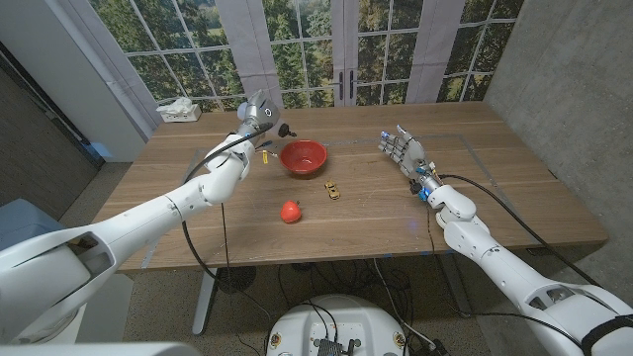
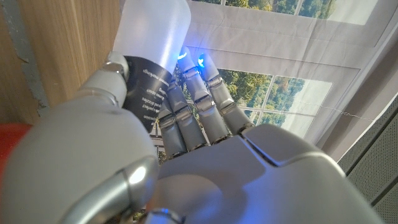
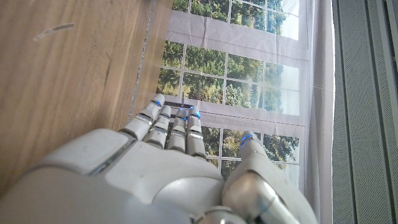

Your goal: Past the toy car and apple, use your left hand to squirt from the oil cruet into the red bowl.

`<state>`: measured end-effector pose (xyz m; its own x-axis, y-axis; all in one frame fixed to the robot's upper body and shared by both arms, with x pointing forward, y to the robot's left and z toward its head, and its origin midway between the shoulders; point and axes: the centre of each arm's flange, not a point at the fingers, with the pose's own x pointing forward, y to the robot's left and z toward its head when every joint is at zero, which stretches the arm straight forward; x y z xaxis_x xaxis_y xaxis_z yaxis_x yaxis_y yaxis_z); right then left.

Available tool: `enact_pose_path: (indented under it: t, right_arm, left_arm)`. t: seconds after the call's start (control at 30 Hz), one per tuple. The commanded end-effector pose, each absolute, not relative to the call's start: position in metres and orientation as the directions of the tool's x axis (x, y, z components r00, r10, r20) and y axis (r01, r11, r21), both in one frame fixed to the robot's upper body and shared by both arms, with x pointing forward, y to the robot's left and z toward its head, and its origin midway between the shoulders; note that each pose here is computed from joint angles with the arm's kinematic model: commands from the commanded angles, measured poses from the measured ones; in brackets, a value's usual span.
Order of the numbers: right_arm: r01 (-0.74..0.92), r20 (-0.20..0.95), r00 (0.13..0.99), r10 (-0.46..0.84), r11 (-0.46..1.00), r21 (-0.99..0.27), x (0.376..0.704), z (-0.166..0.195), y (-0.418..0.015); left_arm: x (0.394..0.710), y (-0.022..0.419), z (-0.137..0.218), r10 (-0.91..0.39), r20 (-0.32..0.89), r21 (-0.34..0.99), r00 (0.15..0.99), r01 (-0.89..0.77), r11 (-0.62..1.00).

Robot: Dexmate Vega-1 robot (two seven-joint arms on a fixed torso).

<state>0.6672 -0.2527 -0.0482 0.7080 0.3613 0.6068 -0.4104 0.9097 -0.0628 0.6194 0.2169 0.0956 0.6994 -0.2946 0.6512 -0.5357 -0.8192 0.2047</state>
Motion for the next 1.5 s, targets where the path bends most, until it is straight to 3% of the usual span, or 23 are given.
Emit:
enact_pose_path:
  t: [0.03,0.73,1.5]
  right_arm:
    - [-0.419,0.610,0.702,0.368,0.906,-0.064,0.671,-0.047,-0.250]
    - [-0.418,0.631,0.690,0.355,0.907,-0.053,0.661,-0.054,-0.249]
    - [-0.410,0.634,0.689,0.351,0.910,-0.058,0.655,-0.054,-0.252]
  left_arm:
    - [0.619,0.213,0.105,-0.306,0.608,0.238,0.732,-0.536,-0.810]
    - [0.609,0.209,0.119,-0.312,0.479,0.311,0.821,-0.491,-0.814]
    - [0.601,0.207,0.112,-0.368,0.525,0.241,0.768,-0.548,-0.801]
